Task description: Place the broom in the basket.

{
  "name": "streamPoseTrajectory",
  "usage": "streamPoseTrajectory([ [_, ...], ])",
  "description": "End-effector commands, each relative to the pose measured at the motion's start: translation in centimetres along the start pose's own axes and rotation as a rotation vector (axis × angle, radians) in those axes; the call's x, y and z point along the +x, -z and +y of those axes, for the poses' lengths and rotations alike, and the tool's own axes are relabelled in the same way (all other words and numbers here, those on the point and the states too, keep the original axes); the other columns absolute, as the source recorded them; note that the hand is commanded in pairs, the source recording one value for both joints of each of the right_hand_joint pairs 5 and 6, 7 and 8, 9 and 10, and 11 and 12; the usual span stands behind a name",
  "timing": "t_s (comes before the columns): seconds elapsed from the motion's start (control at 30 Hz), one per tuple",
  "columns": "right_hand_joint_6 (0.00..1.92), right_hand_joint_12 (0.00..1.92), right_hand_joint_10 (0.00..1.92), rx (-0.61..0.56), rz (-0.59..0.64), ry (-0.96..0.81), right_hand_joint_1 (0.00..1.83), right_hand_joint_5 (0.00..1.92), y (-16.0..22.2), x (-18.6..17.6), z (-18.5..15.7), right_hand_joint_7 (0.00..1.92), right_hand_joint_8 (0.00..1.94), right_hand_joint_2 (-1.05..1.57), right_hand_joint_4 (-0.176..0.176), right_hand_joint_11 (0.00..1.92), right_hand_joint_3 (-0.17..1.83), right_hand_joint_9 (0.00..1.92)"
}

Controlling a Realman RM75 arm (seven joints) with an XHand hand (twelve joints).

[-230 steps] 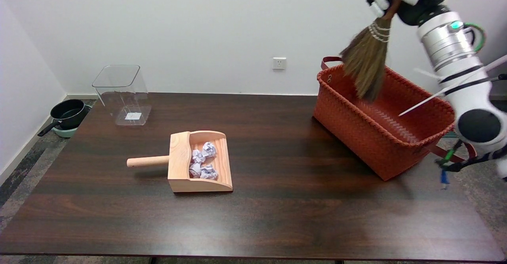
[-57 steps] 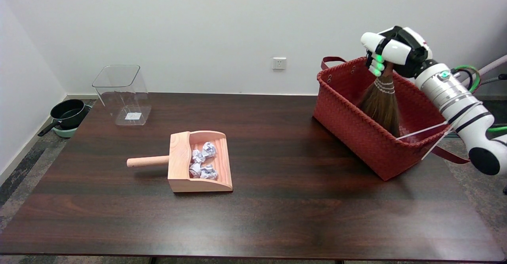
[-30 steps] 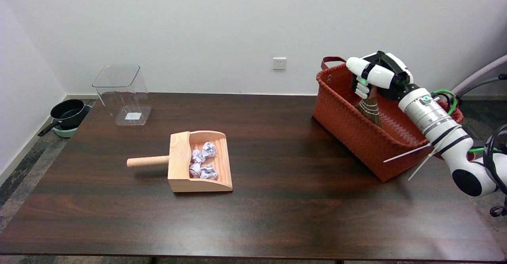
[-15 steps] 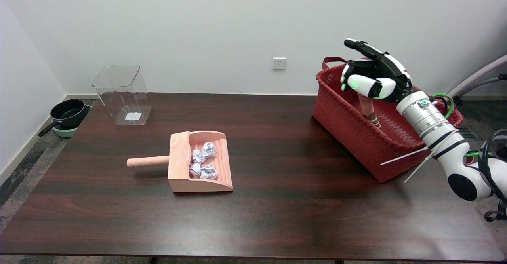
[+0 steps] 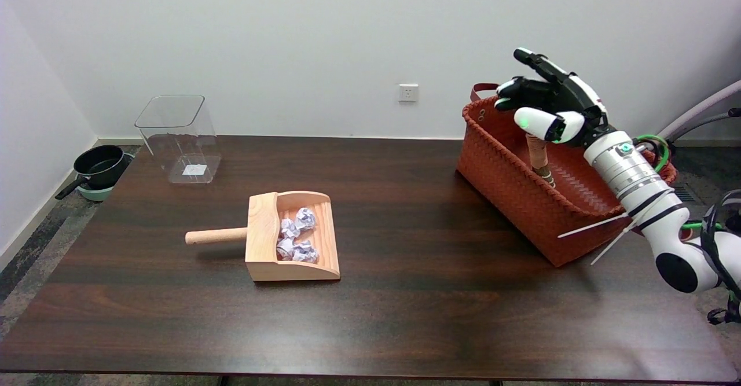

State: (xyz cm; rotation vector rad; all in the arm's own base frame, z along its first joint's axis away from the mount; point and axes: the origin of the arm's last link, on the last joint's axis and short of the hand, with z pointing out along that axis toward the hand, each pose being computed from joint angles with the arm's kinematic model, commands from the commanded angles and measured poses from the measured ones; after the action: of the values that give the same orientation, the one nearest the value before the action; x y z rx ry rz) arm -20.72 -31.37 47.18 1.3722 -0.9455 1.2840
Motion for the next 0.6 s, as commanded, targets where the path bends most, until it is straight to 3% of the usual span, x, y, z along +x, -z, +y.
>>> streamPoseTrajectory([
  [0.03, 0.35, 0.73, 0.54, 0.176, 0.125, 0.009, 1.18, 0.35, -0.2, 3.6, -3.7, 0.58, 0.58, -0.19, 0.000, 0.73, 1.34, 0.54],
  [0.17, 0.44, 0.72, 0.53, 0.246, 0.181, -0.032, 1.15, 0.44, 0.8, 4.7, -4.5, 0.56, 0.56, -0.21, 0.000, 0.72, 1.24, 0.53],
  [0.23, 0.87, 0.72, 0.53, 0.259, 0.200, -0.042, 1.14, 0.87, 1.6, 5.0, -4.5, 0.55, 0.55, -0.15, 0.000, 0.72, 1.22, 0.53],
  [0.3, 1.06, 0.72, 0.53, 0.255, 0.206, -0.046, 1.10, 1.06, 2.4, 4.9, -4.2, 0.54, 0.54, -0.03, 0.000, 0.72, 1.16, 0.53],
  [0.6, 1.08, 0.77, 0.60, 0.237, 0.294, 0.114, 1.11, 1.08, 7.3, 5.4, -4.3, 0.70, 0.70, 0.06, 0.000, 0.77, 1.09, 0.60],
])
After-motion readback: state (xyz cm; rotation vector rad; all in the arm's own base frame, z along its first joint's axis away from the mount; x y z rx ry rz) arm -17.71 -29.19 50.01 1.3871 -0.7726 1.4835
